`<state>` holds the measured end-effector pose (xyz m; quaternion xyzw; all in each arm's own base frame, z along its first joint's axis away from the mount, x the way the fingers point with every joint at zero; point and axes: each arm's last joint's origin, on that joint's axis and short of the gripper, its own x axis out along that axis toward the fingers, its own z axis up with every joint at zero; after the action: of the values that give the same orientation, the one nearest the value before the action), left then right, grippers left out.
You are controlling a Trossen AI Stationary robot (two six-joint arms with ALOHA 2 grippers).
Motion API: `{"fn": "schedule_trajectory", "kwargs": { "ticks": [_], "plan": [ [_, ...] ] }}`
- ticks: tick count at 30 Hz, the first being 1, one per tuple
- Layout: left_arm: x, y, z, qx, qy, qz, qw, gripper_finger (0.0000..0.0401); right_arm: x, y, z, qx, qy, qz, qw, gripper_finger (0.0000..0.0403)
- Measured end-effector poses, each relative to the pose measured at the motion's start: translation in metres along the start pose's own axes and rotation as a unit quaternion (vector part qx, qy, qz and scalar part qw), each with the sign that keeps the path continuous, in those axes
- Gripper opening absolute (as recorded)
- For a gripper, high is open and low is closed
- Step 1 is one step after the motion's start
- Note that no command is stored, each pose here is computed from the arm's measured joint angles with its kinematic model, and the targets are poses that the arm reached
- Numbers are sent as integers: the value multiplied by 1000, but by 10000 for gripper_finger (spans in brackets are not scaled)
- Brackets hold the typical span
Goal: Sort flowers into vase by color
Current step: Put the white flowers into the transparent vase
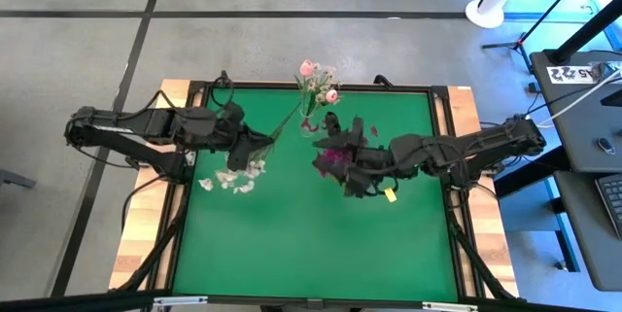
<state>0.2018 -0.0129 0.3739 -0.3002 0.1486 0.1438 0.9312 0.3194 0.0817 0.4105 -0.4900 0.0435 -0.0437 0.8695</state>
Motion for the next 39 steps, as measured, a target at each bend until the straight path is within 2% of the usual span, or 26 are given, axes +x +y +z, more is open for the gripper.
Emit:
{"fn": "schedule_trajectory", "kwargs": {
  "ticks": [4,8,12,17,23,33,36,39],
  "plan": [
    [-1,-8,6,-11,-11,-59,998,11,21,18,-2,-67,20,21,997,246],
    [0,-6,3,-14,4,-52,999,11,48,38,-5,-161,75,22,984,246],
    [-1,-8,-1,-19,16,-54,998,11,71,50,-4,-207,118,17,971,246],
    [0,-10,-4,-24,27,-55,998,11,82,42,6,-221,119,-18,968,246],
    [2,-12,-8,-24,39,-57,997,11,81,32,10,-223,136,-34,965,246],
    [-1,-19,-11,-21,38,-82,996,11,83,36,-2,-257,172,4,951,244],
    [-2,-20,-11,-20,39,-84,995,11,83,36,-3,-255,173,4,951,227],
    [-2,-20,-11,-20,40,-84,995,11,83,36,-3,-255,173,4,951,192]
  ]
}}
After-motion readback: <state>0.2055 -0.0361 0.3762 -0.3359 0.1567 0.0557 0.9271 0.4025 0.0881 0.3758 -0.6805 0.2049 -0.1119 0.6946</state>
